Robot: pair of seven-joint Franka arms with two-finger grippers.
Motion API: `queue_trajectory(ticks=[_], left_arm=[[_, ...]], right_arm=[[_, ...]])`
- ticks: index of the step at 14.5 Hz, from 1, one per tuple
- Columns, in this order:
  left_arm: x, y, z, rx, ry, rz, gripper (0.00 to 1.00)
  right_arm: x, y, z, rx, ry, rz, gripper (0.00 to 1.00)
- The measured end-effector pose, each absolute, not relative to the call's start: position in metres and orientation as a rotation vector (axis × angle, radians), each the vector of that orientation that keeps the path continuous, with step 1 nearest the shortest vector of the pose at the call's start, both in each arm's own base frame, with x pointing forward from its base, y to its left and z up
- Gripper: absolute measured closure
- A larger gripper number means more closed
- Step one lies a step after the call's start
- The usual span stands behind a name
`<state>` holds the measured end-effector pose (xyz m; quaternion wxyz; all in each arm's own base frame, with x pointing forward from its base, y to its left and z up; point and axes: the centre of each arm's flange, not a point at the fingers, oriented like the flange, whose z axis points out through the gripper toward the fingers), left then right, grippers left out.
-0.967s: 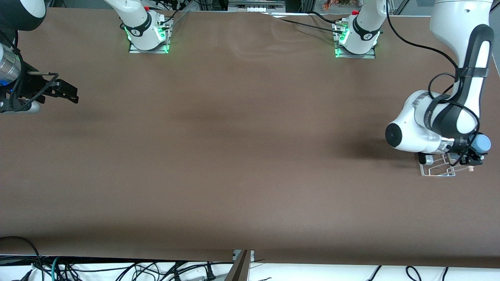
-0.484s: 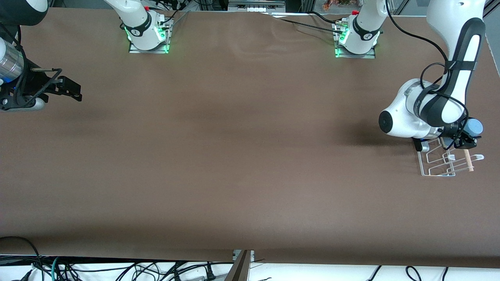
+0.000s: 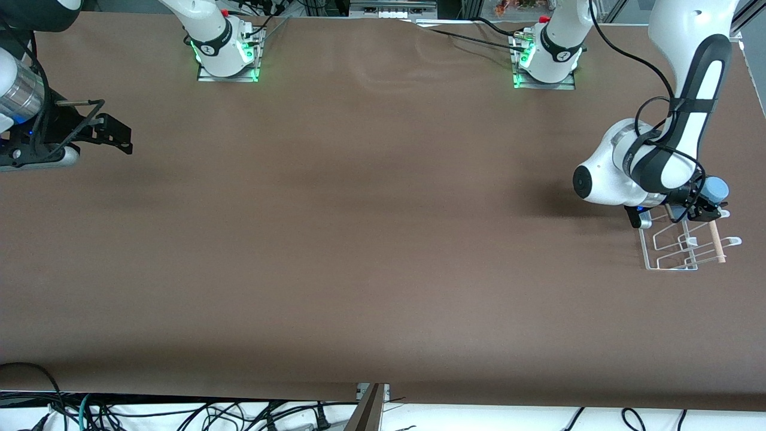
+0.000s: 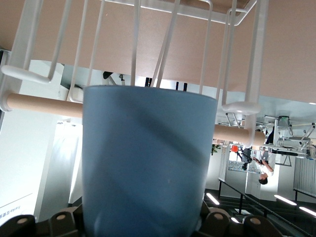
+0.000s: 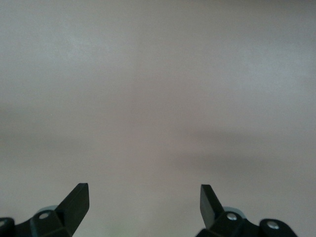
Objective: Transfer cup to left arm and place on rack
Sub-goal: 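Carry the cup with the left gripper down into the wire rack, then open the left gripper to release the cup on the rack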
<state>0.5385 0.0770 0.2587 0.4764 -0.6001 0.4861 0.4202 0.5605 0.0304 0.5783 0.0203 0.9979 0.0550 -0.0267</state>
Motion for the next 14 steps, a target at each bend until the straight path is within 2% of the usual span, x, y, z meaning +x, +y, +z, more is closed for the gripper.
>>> queue_trajectory(ticks=[7, 11, 14], left_arm=[[0.536, 0.076, 0.246, -1.478, 1.144, 0.987, 0.31], [0.537, 0.074, 0.246, -1.472, 1.140, 0.976, 0.00], [0.538, 0.074, 0.247, -1.476, 1.132, 0.968, 0.00]], right_arm=[[0.567, 0.031, 0.590, 3.096, 0.170, -0.040, 0.00], [0.567, 0.031, 0.590, 3.096, 0.171, -0.040, 0.00], [0.567, 0.031, 0.590, 3.096, 0.171, -0.039, 0.00]])
